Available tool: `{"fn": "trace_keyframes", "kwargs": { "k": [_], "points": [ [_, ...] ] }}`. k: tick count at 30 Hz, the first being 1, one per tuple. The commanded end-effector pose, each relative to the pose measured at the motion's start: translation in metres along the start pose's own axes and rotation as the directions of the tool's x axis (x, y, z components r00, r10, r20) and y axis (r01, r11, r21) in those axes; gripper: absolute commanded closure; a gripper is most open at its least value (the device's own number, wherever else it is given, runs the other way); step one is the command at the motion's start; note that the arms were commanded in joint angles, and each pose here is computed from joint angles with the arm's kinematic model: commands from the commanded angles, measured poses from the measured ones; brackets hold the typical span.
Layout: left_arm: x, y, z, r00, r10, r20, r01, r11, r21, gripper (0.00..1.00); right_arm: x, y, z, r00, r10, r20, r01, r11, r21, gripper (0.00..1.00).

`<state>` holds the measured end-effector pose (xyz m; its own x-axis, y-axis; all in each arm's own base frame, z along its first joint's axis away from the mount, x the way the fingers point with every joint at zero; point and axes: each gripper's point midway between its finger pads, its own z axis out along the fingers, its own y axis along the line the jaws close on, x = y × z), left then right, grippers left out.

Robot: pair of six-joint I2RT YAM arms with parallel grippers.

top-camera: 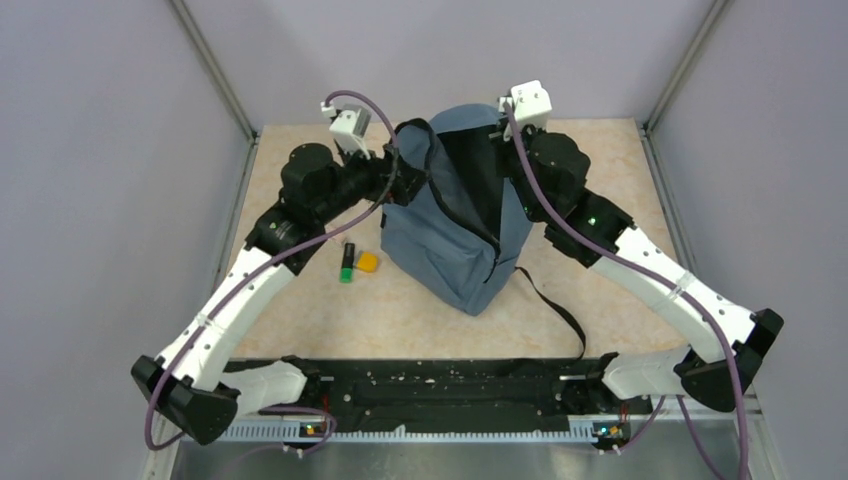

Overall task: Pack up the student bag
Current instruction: Adjust the student bag at the center of the board.

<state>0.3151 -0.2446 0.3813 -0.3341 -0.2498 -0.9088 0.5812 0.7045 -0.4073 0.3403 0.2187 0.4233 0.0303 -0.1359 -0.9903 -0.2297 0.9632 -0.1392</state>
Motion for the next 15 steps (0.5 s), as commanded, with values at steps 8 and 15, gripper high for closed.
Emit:
{"fn": "trace_keyframes", "kwargs": {
  "k": [8,15],
  "points": [
    [0.03,0.11,-0.074,0.985,-0.167,0.048,0.173,0.916,-0.361,0.05,-0.024,-0.018,-0.002,0.997,0.06,0.049,-0.062,0.997,0.045,1.0],
    [0.037,0.158,-0.076,0.807,-0.476,0.348,0.577,0.759,-0.3,0.11,-0.02,-0.016,-0.003,0.997,0.068,0.045,-0.069,0.997,0.034,1.0]
  ]
}}
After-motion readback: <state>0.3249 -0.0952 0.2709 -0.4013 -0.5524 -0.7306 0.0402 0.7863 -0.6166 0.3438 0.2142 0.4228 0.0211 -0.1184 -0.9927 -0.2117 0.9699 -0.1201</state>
